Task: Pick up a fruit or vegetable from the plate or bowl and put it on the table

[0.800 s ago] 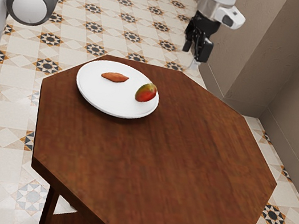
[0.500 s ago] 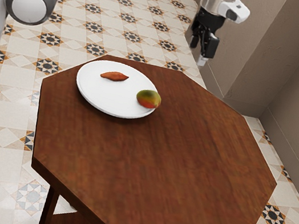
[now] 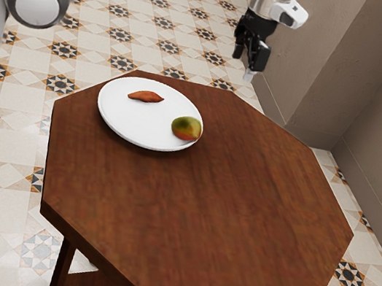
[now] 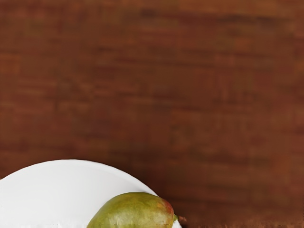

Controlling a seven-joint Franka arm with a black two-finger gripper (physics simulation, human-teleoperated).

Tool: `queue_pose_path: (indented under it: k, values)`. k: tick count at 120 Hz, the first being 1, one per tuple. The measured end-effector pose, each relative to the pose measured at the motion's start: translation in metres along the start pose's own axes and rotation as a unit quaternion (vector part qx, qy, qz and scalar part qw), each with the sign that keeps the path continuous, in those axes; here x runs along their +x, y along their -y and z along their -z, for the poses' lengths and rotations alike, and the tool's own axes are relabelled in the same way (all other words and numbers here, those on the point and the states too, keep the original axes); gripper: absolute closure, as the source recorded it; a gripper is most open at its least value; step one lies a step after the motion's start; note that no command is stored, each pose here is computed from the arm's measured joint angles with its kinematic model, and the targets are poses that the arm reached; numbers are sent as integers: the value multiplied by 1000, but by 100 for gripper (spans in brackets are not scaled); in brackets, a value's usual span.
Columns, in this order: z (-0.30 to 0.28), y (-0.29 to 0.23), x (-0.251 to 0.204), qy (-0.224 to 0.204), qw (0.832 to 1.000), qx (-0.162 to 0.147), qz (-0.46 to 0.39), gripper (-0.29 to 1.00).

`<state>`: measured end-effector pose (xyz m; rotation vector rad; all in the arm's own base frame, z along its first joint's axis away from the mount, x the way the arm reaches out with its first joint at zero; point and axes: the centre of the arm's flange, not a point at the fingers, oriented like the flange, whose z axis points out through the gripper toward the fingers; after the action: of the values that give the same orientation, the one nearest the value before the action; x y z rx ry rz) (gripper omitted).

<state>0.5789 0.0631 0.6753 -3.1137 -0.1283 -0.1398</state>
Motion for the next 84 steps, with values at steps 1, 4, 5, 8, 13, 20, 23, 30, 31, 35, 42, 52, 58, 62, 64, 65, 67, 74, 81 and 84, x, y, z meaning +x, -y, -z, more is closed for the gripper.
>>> queue_pose_path:
  k: [1, 4, 5, 8, 13, 20, 23, 30, 31, 35, 42, 52, 58, 62, 64, 65, 67, 74, 81, 84]
  values:
    - [0, 1, -1, 2, 1000, 0, 2, 0]
    - [-2, 6, -5, 10, 1000, -1, 7, 0]
    - [-4, 7, -7, 14, 1000, -1, 9, 0]
    - [-10, 13, -11, 27, 1000, -2, 15, 0]
    - [-20, 22, -22, 47, 999, -7, 25, 0]
    - [-29, 34, -40, 68, 997, -16, 38, 0]
    - [-37, 39, -48, 78, 996, -20, 45, 0]
    - [-54, 51, -65, 100, 993, -21, 60, 0]
    - [-56, 53, -66, 101, 993, -21, 62, 0]
    - [-65, 60, -72, 108, 992, -20, 69, 0]
    - [-81, 64, -84, 114, 990, -22, 73, 0]
    - [-102, 66, -101, 115, 990, -29, 73, 0]
    - [-109, 68, -110, 111, 991, -33, 74, 0]
    - [-110, 68, -114, 104, 991, -34, 74, 0]
    - [-109, 68, -117, 101, 992, -34, 74, 0]
    - [-109, 69, -118, 100, 992, -34, 74, 0]
    - [-109, 69, -121, 97, 992, -34, 74, 0]
    - [-110, 75, -133, 90, 992, -35, 78, 0]
    - [-114, 85, -142, 87, 992, -35, 84, 0]
    - [-116, 90, -144, 87, 992, -31, 88, 0]
